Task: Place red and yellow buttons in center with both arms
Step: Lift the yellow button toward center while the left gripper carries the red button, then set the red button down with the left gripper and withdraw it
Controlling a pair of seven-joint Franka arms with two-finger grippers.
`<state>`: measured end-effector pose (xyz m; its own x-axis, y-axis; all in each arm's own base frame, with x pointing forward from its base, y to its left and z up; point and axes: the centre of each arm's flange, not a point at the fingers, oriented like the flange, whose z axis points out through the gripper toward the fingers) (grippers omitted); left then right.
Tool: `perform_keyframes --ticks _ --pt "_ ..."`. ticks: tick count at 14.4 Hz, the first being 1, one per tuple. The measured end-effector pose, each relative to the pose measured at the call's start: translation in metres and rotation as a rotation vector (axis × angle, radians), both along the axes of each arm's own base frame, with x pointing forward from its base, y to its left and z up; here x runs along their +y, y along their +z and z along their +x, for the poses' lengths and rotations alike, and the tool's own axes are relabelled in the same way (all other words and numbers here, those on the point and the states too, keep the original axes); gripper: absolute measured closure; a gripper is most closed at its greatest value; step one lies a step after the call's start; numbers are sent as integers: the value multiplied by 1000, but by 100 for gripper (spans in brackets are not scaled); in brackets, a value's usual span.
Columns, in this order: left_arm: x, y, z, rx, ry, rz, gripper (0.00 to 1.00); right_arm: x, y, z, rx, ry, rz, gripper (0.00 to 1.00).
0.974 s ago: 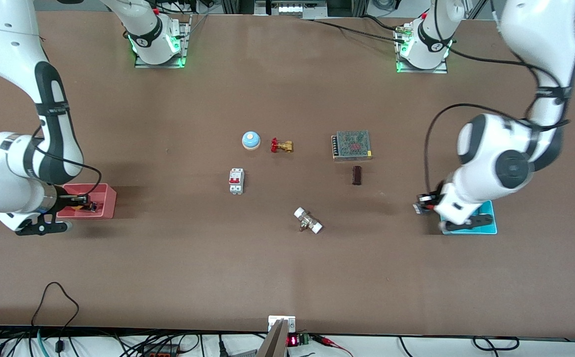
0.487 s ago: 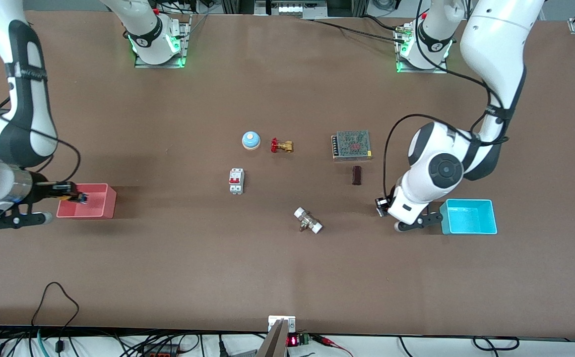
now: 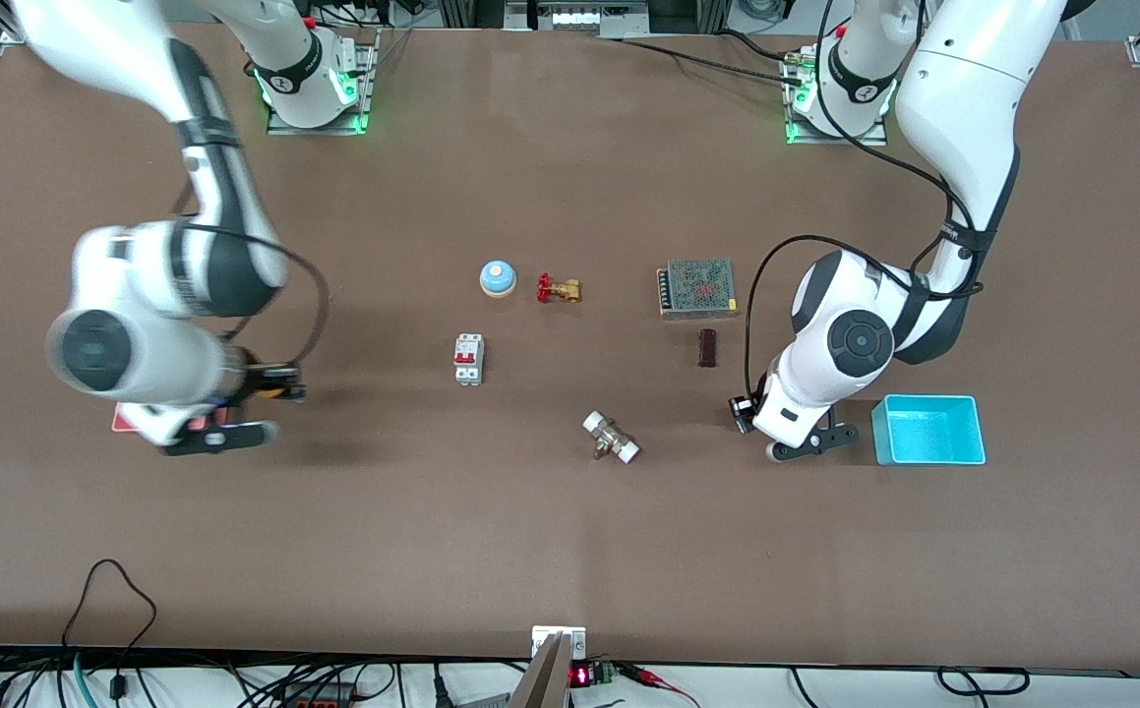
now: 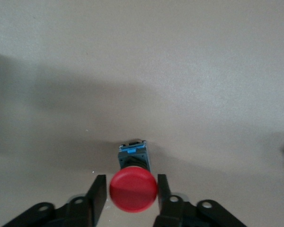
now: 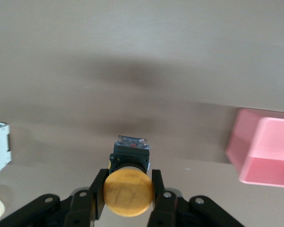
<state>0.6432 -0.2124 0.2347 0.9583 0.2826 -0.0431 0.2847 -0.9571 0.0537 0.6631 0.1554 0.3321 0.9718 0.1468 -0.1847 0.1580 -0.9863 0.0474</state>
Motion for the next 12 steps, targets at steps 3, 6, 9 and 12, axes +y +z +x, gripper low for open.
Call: perform_keyframes --ticks 3,6,9,12 --pt "10 21 16 -45 20 -5 18 50 -32 -7 -14 -16 -24 59" --pt "38 64 31 -93 46 -3 0 74 -59 -13 -13 -26 -39 59" --pt "86 118 31 -67 -8 25 0 84 -80 -13 -23 -43 -20 59" --pt "125 168 21 -52 -61 43 0 83 -92 -13 -21 -49 -24 59"
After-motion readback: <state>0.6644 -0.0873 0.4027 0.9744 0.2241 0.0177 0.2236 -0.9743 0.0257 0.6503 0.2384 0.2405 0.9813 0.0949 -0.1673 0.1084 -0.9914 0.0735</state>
